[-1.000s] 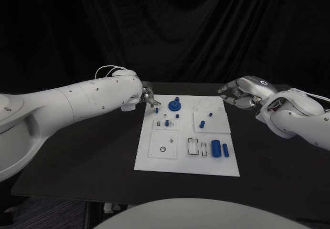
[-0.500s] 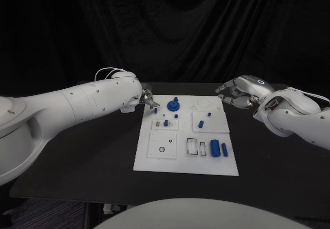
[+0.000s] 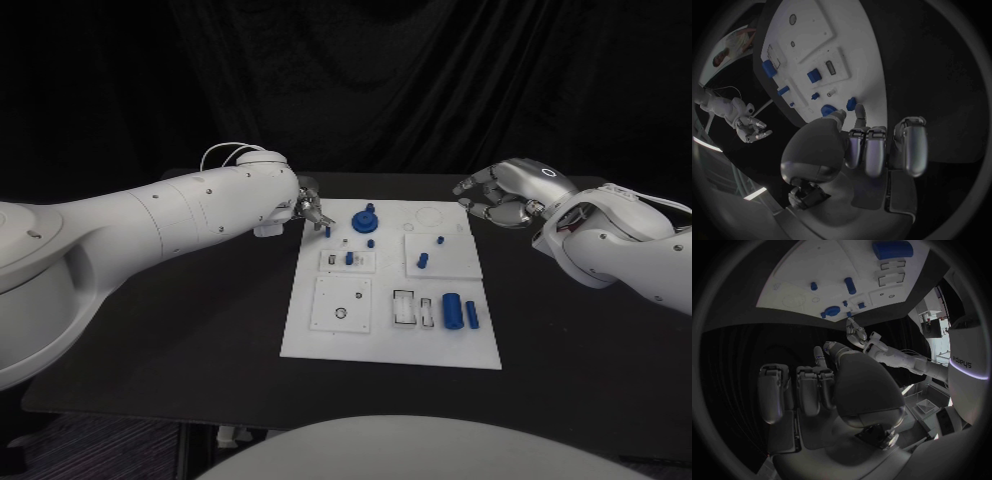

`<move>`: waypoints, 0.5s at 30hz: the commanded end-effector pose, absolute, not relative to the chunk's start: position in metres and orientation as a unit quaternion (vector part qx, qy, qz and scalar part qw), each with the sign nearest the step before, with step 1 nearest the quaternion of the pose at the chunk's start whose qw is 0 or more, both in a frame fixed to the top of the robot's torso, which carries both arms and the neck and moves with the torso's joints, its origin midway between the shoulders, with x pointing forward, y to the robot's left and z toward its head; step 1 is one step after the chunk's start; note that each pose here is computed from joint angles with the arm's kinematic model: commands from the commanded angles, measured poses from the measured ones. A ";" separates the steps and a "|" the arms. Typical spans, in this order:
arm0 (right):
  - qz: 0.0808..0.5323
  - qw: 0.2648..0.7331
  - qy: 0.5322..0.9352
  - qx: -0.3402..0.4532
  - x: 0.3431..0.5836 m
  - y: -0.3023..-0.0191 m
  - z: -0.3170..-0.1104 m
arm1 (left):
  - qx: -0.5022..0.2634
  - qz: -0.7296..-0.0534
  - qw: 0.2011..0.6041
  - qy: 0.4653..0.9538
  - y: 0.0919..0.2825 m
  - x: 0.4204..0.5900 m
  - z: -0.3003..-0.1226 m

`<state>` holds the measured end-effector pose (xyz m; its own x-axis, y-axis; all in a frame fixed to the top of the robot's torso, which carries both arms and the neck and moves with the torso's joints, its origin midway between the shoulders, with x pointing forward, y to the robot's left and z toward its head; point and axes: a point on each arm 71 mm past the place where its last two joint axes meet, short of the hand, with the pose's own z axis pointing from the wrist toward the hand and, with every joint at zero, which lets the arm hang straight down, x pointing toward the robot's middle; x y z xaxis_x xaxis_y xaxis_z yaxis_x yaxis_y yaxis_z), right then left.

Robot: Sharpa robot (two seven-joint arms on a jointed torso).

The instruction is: Assemble the parts on the task board

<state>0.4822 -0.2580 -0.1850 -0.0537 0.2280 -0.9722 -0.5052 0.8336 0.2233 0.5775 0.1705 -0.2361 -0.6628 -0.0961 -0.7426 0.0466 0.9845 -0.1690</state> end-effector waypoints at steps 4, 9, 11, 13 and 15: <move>0.265 0.680 0.676 -0.100 0.482 -0.259 -0.186 | -0.009 -0.096 0.402 0.910 0.167 0.576 -0.238; 0.265 0.680 0.677 -0.099 0.482 -0.259 -0.186 | -0.008 -0.097 0.401 0.911 0.167 0.576 -0.238; 0.265 0.680 0.677 -0.099 0.482 -0.259 -0.186 | -0.007 -0.098 0.401 0.911 0.167 0.576 -0.239; 0.265 0.680 0.677 -0.100 0.482 -0.259 -0.186 | -0.007 -0.099 0.400 0.911 0.166 0.576 -0.239; 0.265 0.679 0.677 -0.100 0.482 -0.259 -0.186 | -0.006 -0.099 0.400 0.911 0.166 0.576 -0.239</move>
